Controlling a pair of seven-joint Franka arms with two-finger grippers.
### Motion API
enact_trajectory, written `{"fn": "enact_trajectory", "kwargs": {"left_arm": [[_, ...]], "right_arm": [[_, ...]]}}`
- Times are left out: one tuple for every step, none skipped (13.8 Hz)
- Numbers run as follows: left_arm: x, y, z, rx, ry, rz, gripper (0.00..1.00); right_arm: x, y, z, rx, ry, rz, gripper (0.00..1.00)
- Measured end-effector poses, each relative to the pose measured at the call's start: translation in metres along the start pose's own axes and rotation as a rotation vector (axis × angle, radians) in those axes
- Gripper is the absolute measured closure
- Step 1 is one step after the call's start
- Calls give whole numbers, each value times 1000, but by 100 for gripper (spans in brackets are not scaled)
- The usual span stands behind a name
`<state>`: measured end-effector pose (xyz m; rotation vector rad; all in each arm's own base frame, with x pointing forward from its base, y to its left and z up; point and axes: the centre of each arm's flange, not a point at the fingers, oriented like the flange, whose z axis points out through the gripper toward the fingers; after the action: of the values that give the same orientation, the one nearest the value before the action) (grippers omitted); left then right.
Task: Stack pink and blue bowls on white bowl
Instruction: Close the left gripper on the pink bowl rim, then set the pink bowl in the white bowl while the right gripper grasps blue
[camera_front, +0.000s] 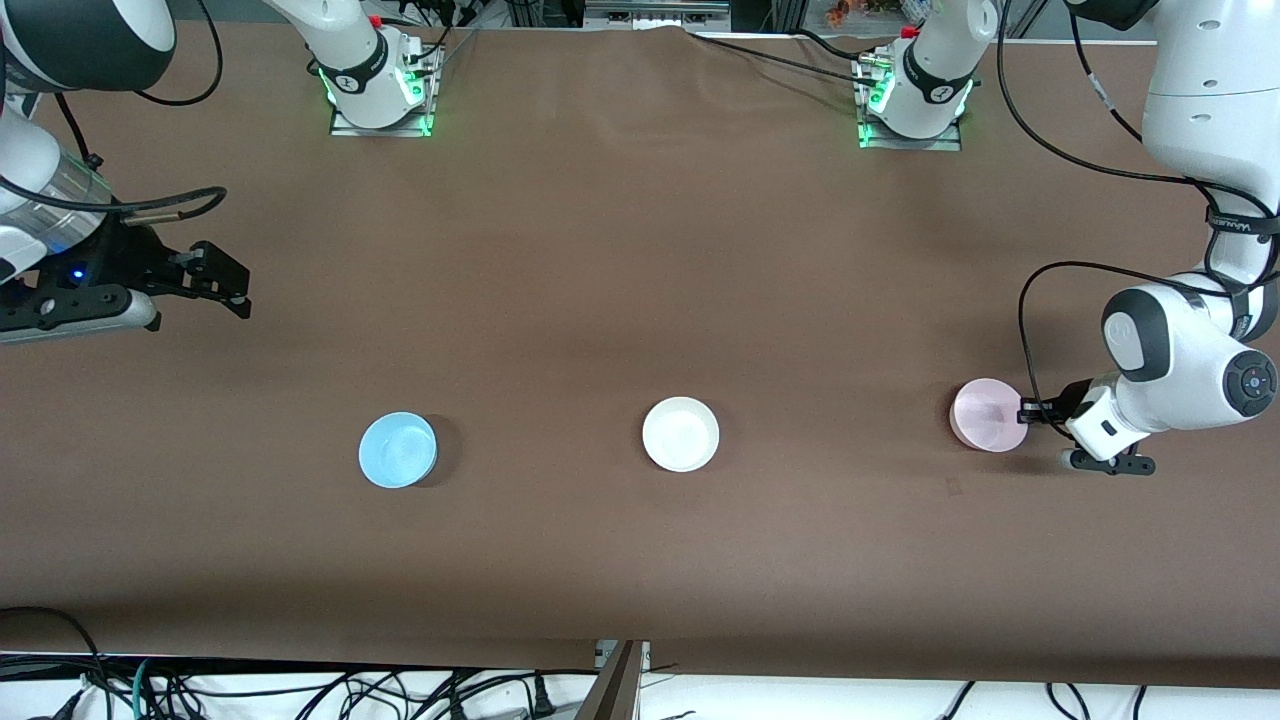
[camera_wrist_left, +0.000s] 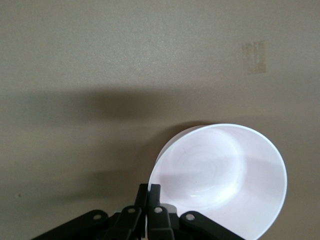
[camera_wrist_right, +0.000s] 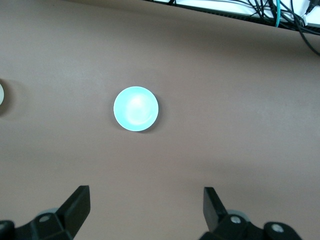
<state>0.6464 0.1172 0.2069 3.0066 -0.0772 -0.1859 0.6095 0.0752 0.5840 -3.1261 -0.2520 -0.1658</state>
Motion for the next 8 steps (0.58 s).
{"fn": "enact_trajectory", "kwargs": {"left_arm": [[0, 1, -1, 0, 1, 1, 97], [0, 2, -1, -1, 0, 3, 97], [0, 5, -2, -11, -7, 3, 97], [1, 12, -4, -42, -20, -3, 97], [4, 24, -11, -85, -28, -5, 97], [9, 41, -22, -119, -33, 5, 97], [15, 59, -34, -138, -32, 12, 97], [22, 81, -47, -149, -26, 13, 97]], "right_arm": [[1, 1, 5, 0, -7, 1, 0], [2, 1, 13, 0, -15, 3, 0], [6, 2, 29, 0, -35, 3, 0], [12, 2, 57, 0, -65, 3, 0], [20, 3, 89, 0, -94, 4, 0], [28, 7, 120, 0, -110, 10, 0], [34, 14, 142, -2, -109, 17, 0], [39, 20, 160, -4, -99, 22, 0]]}}
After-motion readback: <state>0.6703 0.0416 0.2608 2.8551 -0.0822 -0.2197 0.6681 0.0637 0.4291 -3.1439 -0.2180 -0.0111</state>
